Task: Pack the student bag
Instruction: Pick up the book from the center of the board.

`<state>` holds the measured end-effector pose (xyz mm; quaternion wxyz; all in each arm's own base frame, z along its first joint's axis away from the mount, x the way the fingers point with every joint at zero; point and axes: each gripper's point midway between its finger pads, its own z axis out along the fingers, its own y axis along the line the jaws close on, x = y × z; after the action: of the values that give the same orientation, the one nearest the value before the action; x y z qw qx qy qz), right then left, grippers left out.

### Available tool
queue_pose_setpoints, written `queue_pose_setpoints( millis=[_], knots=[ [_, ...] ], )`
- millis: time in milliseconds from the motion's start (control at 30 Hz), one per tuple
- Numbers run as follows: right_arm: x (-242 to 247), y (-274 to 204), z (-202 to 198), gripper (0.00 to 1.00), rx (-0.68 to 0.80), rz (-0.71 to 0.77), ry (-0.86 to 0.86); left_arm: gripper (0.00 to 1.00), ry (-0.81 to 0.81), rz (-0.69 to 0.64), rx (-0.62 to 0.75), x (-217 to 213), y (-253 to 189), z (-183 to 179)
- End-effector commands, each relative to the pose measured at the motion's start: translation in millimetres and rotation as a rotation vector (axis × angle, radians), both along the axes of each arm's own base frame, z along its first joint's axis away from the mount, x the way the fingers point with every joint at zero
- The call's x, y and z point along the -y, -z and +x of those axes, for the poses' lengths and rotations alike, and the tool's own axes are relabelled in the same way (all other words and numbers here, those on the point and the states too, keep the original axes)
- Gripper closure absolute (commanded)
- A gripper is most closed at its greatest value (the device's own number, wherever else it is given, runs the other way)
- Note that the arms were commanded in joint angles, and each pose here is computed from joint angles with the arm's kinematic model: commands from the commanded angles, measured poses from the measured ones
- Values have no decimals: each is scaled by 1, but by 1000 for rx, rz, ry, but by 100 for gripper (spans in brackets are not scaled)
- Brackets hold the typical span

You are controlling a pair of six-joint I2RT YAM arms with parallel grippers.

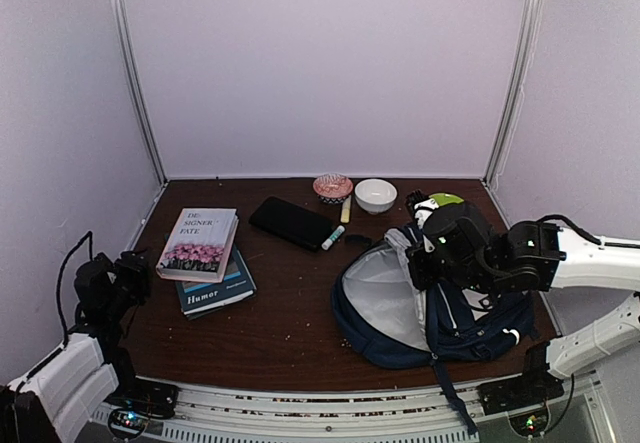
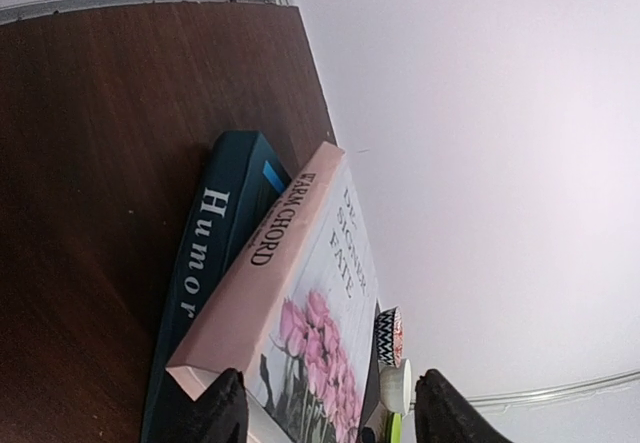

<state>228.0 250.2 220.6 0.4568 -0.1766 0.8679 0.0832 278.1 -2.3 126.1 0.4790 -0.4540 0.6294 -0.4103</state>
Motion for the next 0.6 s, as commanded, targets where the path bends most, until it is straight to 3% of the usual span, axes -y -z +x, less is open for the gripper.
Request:
queue_pose_setpoints(
  millis=[0,267,567],
  knots=[
    [0,-19,5,100,53,51,17,2,21,-40,-60,3,34,-7],
    [1,-18,6,100,53,42,25,2,-1,-66,-251,1,64,-16],
    [-5,-20,8,100,54,30,13,2,16,-84,-208,2,55,-2]
  ],
)
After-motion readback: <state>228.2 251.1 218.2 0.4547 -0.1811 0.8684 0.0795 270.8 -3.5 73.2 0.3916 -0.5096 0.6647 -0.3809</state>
